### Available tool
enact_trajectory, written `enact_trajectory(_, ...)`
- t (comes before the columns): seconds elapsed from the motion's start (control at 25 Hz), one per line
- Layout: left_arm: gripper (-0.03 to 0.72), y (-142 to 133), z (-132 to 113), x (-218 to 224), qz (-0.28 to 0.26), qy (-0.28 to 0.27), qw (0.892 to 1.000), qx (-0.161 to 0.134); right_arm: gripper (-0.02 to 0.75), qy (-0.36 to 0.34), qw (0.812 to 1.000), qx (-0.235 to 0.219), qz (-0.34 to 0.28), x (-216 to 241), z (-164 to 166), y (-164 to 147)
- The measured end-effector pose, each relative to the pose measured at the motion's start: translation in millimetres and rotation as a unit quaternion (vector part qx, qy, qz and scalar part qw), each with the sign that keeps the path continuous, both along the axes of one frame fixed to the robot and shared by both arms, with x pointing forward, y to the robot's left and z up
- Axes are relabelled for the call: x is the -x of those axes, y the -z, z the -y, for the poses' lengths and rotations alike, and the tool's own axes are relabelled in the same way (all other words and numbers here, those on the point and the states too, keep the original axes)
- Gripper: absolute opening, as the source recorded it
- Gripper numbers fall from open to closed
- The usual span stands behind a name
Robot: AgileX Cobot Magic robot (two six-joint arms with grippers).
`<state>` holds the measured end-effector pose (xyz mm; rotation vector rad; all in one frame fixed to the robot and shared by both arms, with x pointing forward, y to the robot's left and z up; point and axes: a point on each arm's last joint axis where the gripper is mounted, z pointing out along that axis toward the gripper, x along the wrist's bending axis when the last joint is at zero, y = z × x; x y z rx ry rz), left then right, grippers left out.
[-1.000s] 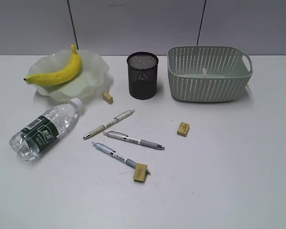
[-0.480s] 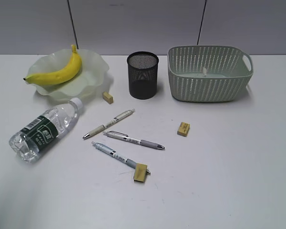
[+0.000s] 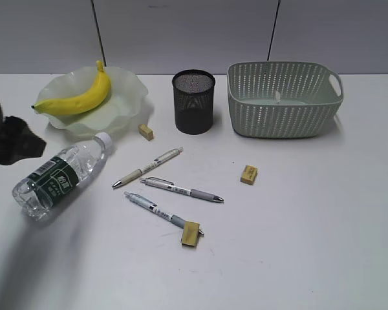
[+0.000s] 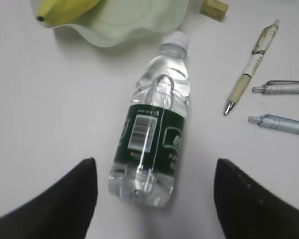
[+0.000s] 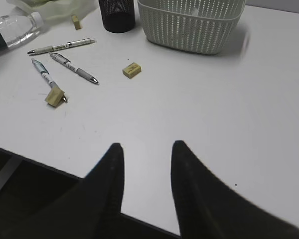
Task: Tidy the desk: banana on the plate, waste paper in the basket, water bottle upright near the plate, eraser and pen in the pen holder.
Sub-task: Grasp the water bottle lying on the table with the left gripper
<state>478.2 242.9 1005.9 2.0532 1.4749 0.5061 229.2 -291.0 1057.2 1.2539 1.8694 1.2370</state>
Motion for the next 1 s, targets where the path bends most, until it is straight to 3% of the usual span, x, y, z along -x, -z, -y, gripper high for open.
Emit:
enact_trajectory(0.2, 0.563, 19.7, 28.5, -47.3, -0.035, 0.036, 0.999, -0.016, 0.267, 0.000, 1.000, 0.001, 0.000, -0.1, 0.0, 0.3)
enact_trajectory(0.4, 0.563, 43.6, 45.8, -77.1, -0.104, 0.079, 0.990, -0.057, 0.267, 0.000, 1.000, 0.001, -0.001, -0.1, 0.0, 0.4)
enact_trajectory(1.0, 0.596, 65.3, 50.8, -110.2, -0.163, 0.113, 0.972, -0.127, 0.267, 0.000, 1.000, 0.001, -0.002, -0.1, 0.0, 0.5)
